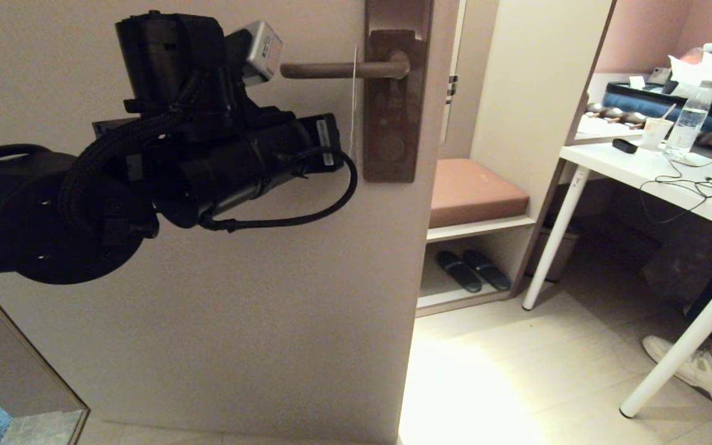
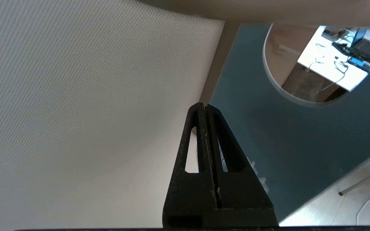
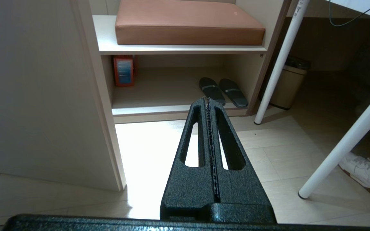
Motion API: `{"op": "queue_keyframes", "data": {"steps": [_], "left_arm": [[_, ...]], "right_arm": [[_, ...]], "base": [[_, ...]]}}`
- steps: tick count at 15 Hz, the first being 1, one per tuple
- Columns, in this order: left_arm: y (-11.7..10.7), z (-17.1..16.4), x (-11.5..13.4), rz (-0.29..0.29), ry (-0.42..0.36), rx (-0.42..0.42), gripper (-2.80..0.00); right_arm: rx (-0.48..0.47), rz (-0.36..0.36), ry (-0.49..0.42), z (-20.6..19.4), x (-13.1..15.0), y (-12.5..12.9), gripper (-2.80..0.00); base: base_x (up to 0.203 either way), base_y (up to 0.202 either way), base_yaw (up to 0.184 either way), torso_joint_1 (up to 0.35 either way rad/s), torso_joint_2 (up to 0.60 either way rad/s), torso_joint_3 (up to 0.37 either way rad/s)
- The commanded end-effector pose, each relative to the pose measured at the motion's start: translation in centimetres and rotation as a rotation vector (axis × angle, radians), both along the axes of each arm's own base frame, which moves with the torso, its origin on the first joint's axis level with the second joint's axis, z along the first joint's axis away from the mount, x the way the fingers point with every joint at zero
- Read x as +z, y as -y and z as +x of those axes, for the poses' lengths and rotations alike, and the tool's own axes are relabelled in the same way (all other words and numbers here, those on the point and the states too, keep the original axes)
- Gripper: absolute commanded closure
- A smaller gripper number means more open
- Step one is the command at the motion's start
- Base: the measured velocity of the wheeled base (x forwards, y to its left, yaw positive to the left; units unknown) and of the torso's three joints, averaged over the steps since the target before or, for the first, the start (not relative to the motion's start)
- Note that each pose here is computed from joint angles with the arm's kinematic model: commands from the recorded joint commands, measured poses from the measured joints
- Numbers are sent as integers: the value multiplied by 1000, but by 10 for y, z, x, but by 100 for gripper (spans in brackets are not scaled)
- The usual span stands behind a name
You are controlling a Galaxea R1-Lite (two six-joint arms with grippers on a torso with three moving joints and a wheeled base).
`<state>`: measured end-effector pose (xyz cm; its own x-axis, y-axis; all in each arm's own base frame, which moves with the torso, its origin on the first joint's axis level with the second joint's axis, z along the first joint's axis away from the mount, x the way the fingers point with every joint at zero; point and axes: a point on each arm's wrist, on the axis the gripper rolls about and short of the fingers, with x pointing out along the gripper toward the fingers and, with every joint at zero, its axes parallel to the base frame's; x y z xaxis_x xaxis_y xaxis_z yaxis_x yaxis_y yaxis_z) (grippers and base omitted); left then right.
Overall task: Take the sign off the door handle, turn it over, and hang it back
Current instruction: Hang the sign back with the other side facing out
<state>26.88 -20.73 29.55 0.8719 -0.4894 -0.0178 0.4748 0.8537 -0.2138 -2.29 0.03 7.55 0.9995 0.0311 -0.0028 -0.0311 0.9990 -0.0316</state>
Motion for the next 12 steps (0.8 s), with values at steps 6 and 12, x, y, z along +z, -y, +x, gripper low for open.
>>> {"op": "queue_keyframes", "data": {"steps": [6, 12], "left_arm": [[14, -1, 10, -21, 31, -28, 0], [22, -10, 14, -27, 40, -61, 0]], "right_arm": [[1, -1, -2, 0, 0, 0, 0], [1, -1, -2, 0, 0, 0, 0]], "base": [[0, 0, 0, 0, 0, 0], [0, 0, 0, 0, 0, 0]]}}
